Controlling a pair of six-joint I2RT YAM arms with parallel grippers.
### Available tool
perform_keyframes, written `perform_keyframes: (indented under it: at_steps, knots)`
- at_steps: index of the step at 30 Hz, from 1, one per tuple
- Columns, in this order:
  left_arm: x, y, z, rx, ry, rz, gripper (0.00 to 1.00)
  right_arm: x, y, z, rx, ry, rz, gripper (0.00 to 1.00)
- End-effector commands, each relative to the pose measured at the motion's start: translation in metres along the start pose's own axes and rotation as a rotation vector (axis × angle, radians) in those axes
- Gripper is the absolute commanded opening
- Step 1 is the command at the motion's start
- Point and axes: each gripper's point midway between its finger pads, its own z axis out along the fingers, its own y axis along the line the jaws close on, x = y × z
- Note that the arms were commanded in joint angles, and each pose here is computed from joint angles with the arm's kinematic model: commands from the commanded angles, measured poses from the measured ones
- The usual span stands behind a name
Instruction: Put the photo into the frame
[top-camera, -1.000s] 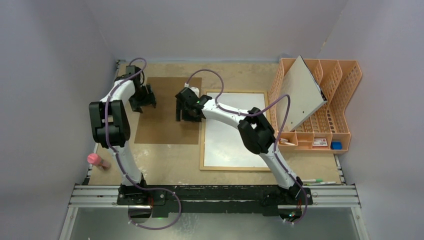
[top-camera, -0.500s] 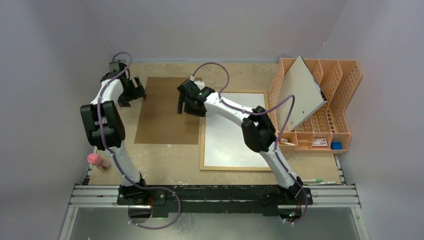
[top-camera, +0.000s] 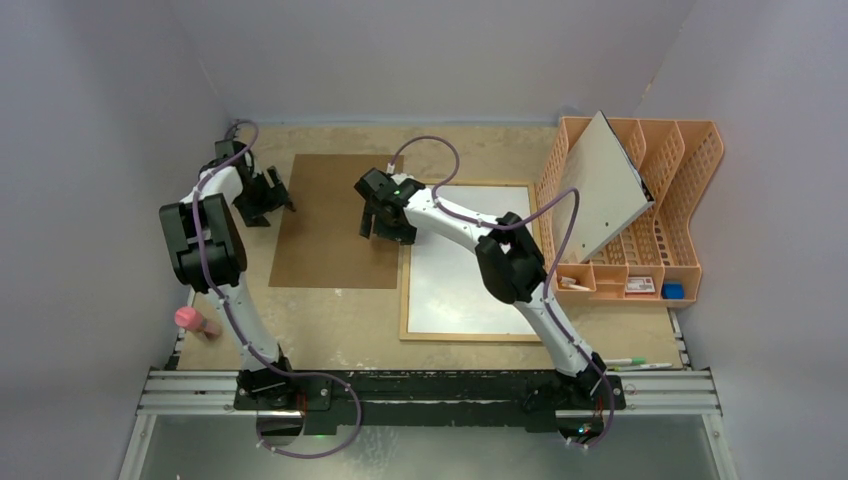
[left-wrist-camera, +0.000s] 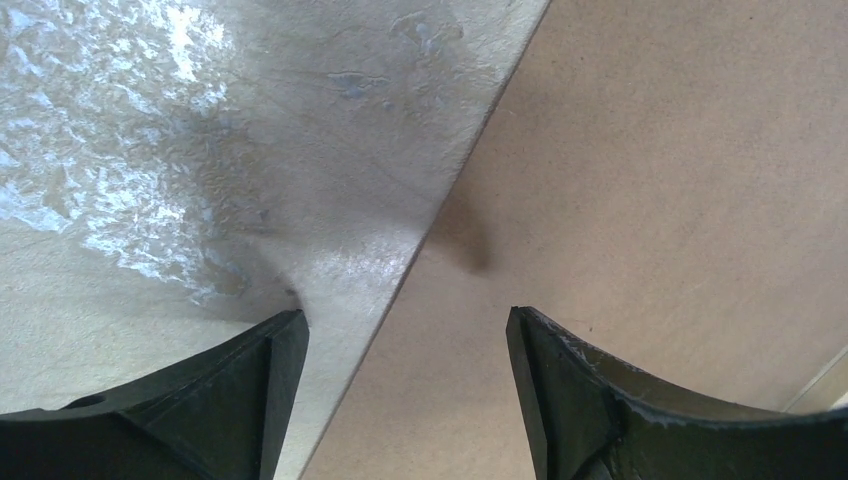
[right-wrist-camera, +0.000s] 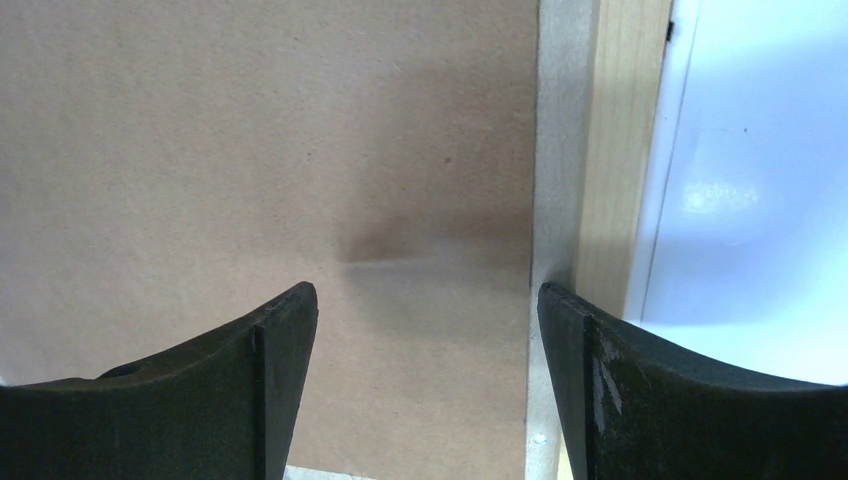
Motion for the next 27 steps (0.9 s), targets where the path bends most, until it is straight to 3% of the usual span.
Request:
perform_keyframes:
  at_steps: [1,11,18,27]
  knots:
    - [0.012,0.008,0.000,-0.047,0.038,-0.036,0.76,0.002,-0.012,-0.010,0.073,0.008,0.043,0.83]
    - [0.061,0.033,-0.023,-0.155,0.086,-0.072,0.79,0.054,-0.024,-0.016,0.088,0.198,0.057,0.82]
    - [0.093,0.038,-0.036,-0.173,0.118,-0.103,0.78,0.081,-0.034,-0.021,0.054,0.264,0.063,0.81]
    - [0.122,0.029,-0.033,-0.089,0.176,-0.136,0.67,0.108,-0.025,-0.016,-0.088,0.384,0.045,0.81]
